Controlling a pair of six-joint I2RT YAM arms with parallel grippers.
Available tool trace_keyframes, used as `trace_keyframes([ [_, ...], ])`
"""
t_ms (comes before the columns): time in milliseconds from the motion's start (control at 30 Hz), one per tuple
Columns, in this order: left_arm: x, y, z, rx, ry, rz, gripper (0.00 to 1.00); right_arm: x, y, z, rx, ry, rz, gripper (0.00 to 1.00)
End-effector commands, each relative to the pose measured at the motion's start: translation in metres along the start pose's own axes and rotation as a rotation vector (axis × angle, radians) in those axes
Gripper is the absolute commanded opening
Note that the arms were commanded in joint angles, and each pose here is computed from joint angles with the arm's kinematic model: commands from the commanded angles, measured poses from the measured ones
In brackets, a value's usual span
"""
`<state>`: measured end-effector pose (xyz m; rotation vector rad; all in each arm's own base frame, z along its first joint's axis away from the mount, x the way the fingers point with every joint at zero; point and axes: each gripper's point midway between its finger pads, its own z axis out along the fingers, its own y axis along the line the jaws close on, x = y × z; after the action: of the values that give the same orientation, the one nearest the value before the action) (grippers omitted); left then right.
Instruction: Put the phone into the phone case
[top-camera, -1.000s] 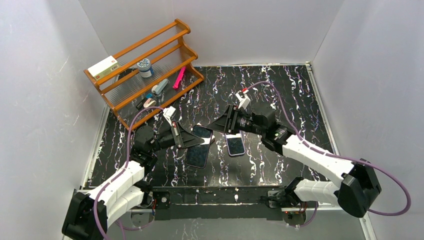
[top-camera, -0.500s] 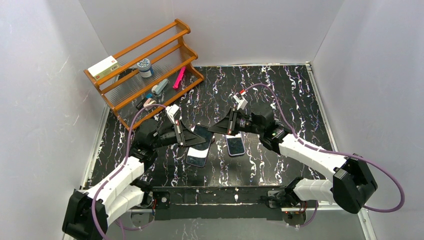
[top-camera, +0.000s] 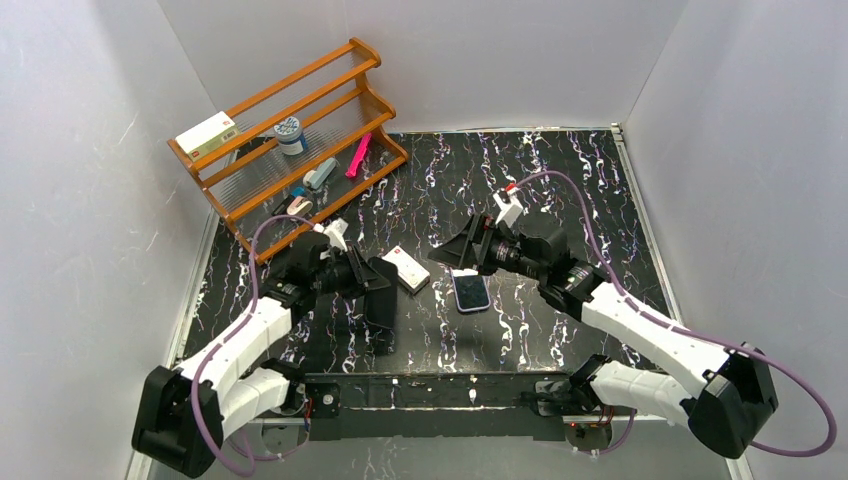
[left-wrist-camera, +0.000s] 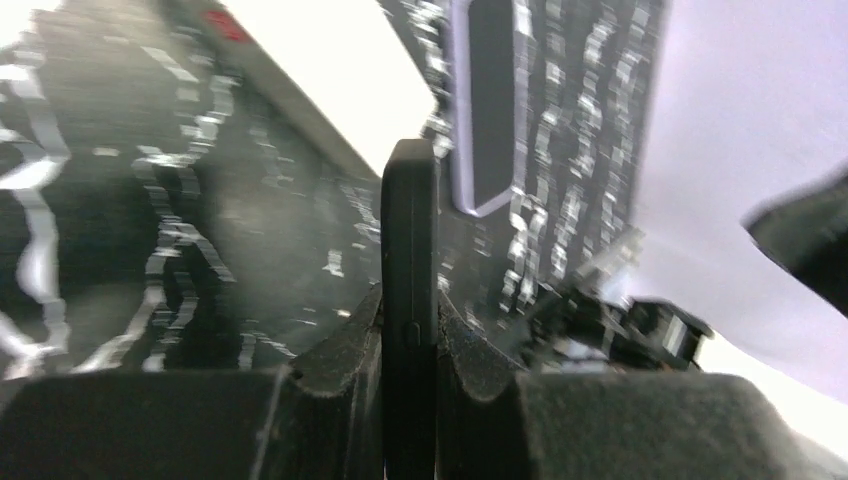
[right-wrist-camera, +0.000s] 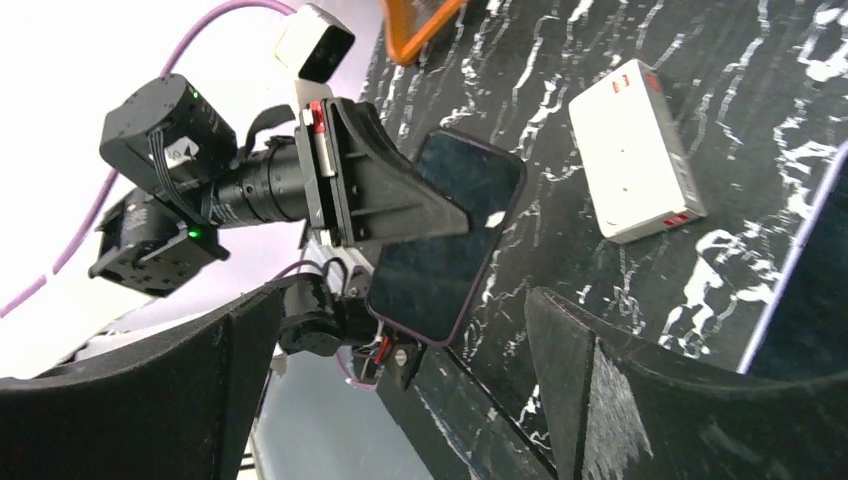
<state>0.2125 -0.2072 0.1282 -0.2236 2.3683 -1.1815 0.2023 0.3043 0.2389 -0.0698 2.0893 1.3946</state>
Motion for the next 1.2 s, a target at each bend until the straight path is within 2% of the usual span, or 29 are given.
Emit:
trace_keyframes([
  [0, -0.033, 0.047, -0.004, -0.250, -0.093, 0.017, 0.00, -0.003, -0.022, -0.012, 0.131, -0.025, -0.032, 0.99],
  [200, -0.051, 0.100, -0.016, -0.427, -0.162, -0.058, 0.00, -0.005, -0.040, -0.029, 0.241, -0.063, -0.058, 0.99],
  [500, -0.042, 0.135, -0.002, -0.439, -0.115, -0.143, 0.05, -0.020, -0.067, -0.044, 0.419, -0.132, -0.089, 0.99],
  [767, -0.041, 0.149, -0.022, -0.569, -0.099, -0.121, 0.37, -0.017, -0.078, -0.041, 0.475, -0.111, -0.063, 0.99],
  [800, -0.042, 0.148, -0.025, -0.576, -0.104, -0.121, 0.47, -0.015, -0.080, -0.042, 0.486, -0.108, -0.058, 0.99],
  [933, -0.054, 0.124, -0.037, -0.540, -0.133, -0.091, 0.75, -0.014, -0.085, -0.046, 0.520, -0.106, -0.051, 0.99],
  [1000, -0.063, 0.107, -0.044, -0.510, -0.159, -0.063, 0.97, -0.016, -0.085, -0.050, 0.532, -0.120, -0.053, 0.99],
  [1167, -0.085, 0.043, -0.060, -0.324, -0.202, 0.053, 0.98, -0.028, -0.084, -0.064, 0.576, -0.174, -0.064, 0.99],
])
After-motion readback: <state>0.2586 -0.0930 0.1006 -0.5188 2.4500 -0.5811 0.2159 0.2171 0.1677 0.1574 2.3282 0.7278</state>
